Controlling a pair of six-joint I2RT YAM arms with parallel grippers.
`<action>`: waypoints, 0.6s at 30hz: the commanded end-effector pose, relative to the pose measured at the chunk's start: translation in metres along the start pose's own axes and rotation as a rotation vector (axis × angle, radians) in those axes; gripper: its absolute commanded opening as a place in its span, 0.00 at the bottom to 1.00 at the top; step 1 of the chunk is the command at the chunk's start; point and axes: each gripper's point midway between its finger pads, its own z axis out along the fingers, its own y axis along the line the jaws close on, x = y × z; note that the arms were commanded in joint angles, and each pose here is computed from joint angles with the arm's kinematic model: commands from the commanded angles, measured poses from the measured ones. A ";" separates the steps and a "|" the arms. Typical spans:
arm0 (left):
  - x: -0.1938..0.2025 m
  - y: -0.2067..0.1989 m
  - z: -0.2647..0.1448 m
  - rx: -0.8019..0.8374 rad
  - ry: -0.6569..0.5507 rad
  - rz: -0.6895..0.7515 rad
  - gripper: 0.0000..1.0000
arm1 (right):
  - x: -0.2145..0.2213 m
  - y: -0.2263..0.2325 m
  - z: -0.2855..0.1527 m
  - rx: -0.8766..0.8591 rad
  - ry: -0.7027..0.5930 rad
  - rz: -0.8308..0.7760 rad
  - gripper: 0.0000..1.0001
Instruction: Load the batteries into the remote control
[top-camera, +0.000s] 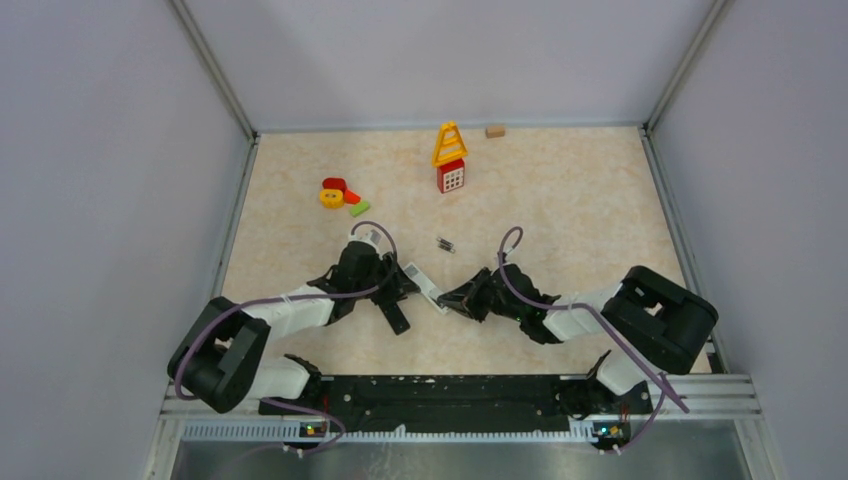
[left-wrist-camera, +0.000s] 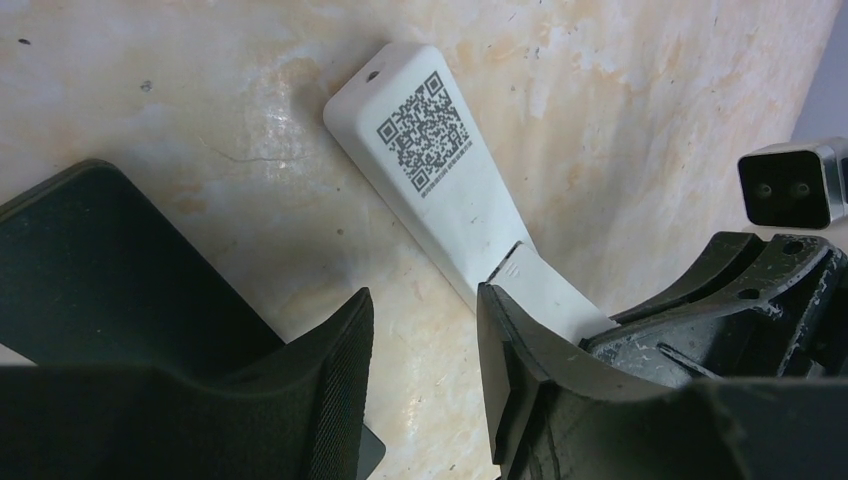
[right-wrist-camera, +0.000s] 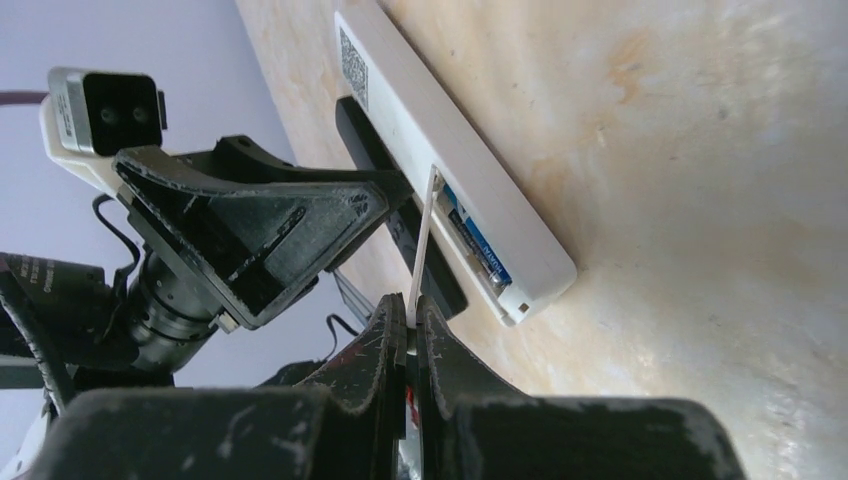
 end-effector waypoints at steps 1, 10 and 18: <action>-0.007 -0.009 0.002 0.050 -0.031 0.002 0.46 | -0.010 0.009 -0.003 -0.059 -0.070 0.033 0.00; -0.011 -0.011 0.004 0.059 -0.048 0.003 0.47 | -0.003 0.001 0.005 -0.032 -0.027 0.052 0.00; -0.005 -0.006 0.009 0.055 -0.020 -0.003 0.47 | 0.013 -0.014 0.010 0.040 0.061 0.098 0.00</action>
